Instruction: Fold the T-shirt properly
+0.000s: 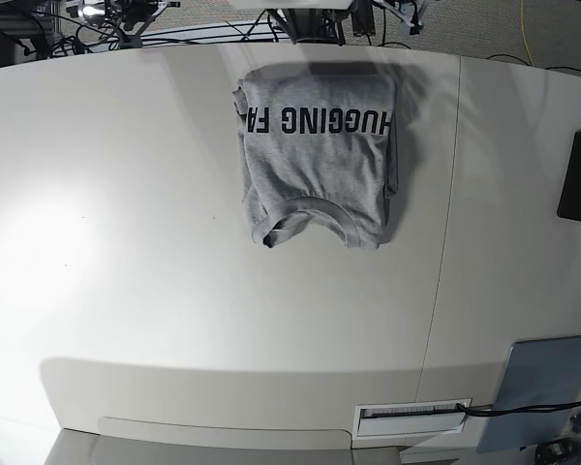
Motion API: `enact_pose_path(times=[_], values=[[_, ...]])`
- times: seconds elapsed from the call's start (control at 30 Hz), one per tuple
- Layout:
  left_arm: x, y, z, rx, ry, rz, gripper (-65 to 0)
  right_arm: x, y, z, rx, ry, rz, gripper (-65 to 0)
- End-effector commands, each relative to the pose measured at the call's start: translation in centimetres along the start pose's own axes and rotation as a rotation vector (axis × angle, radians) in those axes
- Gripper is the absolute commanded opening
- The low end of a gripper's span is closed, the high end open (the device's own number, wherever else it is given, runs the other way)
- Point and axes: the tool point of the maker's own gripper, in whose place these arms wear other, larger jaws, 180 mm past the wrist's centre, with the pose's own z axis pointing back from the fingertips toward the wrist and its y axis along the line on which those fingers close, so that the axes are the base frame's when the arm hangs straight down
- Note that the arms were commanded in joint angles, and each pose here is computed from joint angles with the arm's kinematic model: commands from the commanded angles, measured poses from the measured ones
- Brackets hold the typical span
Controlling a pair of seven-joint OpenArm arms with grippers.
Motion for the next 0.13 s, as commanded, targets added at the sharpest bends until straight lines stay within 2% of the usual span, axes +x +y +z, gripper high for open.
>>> enact_pose_path(times=[0.0, 0.1], values=[[0.0, 0.0, 0.07, -0.003, -0.006, 0.001, -55.0, -0.09, -0.69, 0.29, -0.012, 0.003, 0.012, -65.0], [-0.01, 0.01, 0.07, -0.002, -0.006, 0.001, -55.0, -0.14, -0.62, 0.26, -0.011, 0.006, 0.018, -65.0]])
